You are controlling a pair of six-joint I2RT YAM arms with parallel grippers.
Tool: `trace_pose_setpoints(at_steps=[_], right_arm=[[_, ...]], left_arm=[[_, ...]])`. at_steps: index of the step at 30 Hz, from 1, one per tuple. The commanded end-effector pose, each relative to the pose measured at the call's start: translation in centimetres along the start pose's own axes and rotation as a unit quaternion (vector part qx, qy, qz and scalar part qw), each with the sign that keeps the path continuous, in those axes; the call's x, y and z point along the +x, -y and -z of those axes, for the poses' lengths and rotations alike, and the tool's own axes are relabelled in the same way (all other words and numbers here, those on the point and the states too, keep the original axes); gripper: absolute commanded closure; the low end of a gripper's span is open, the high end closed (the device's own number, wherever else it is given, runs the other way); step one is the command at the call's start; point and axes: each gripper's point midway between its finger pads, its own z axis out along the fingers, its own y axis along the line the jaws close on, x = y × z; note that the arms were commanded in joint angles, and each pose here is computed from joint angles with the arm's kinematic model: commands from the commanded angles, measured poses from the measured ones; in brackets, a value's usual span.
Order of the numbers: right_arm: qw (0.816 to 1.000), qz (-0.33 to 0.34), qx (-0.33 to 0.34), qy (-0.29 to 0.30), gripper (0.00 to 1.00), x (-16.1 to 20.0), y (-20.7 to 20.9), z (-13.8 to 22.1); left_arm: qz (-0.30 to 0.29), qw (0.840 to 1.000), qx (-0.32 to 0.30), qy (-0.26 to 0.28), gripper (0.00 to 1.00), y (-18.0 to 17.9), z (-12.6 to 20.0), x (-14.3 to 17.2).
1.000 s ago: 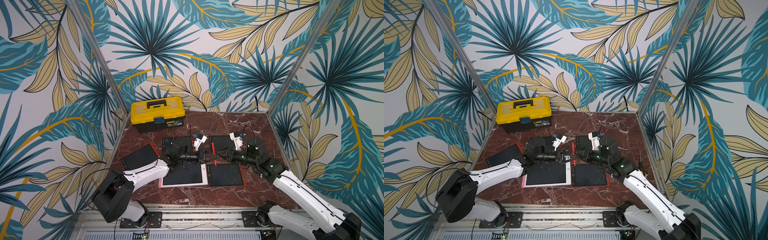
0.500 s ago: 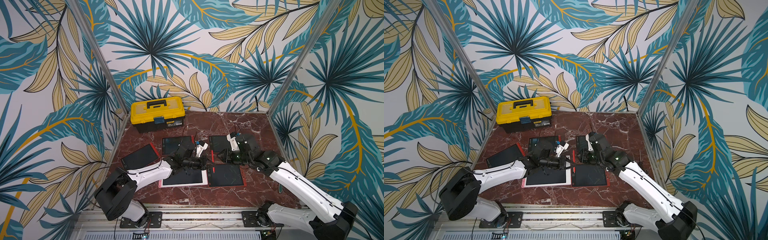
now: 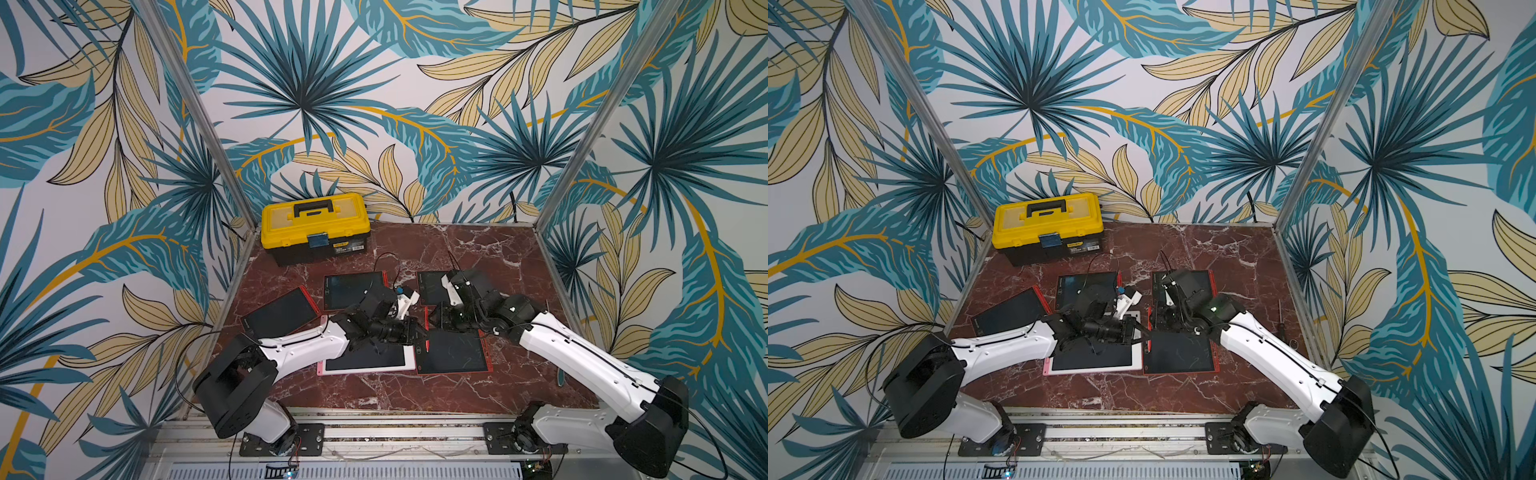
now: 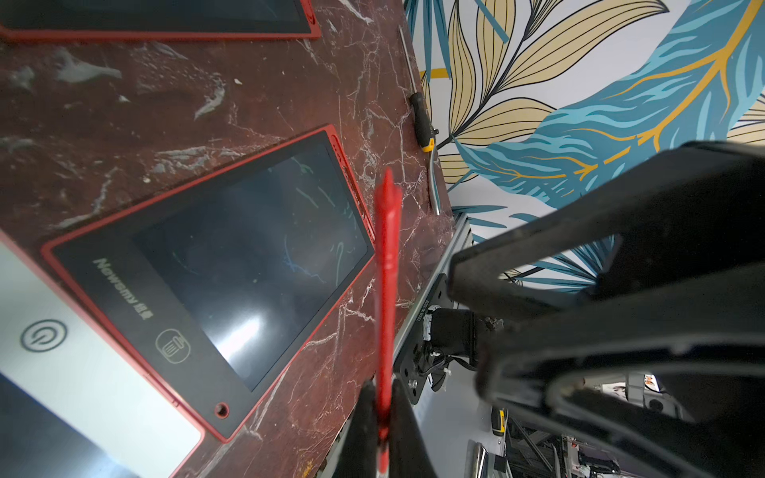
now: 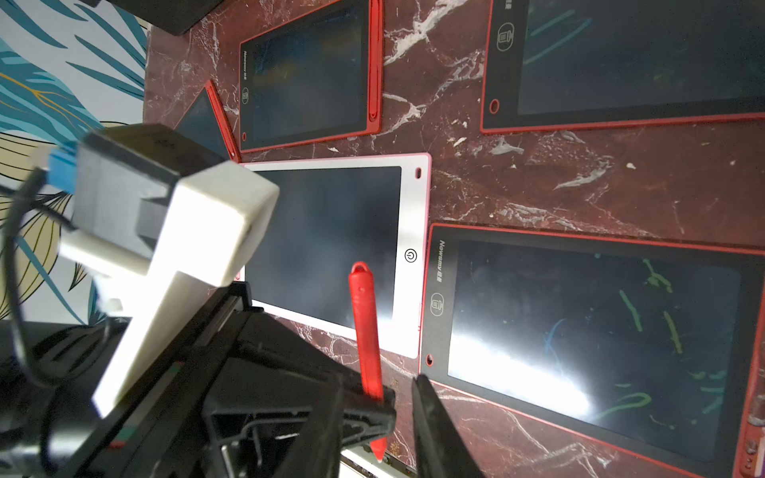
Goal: Place the stylus back onto the writing tablet
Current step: Pick up the stylus from the writing tablet.
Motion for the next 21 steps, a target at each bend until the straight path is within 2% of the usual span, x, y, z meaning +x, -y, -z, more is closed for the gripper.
trace_pose_setpoints(at_steps=[1, 6, 21], right_arm=[[1.0, 0.007, -0.003, -0.004, 0.7, 0.2, -0.2, -0.9], [1.0, 0.007, -0.004, -0.012, 0.71, 0.4, -0.3, -1.8], [1.0, 0.009, 0.014, -0.015, 0.88, 0.5, 0.5, -2.8]], left_arm=[[-0.021, 1.0, 0.01, 0.011, 1.0, 1.4, 0.0, -1.1], [-0.021, 1.0, 0.011, 0.011, 1.0, 1.5, 0.0, -1.1], [-0.021, 1.0, 0.014, 0.012, 1.0, 1.8, 0.1, -1.1]])
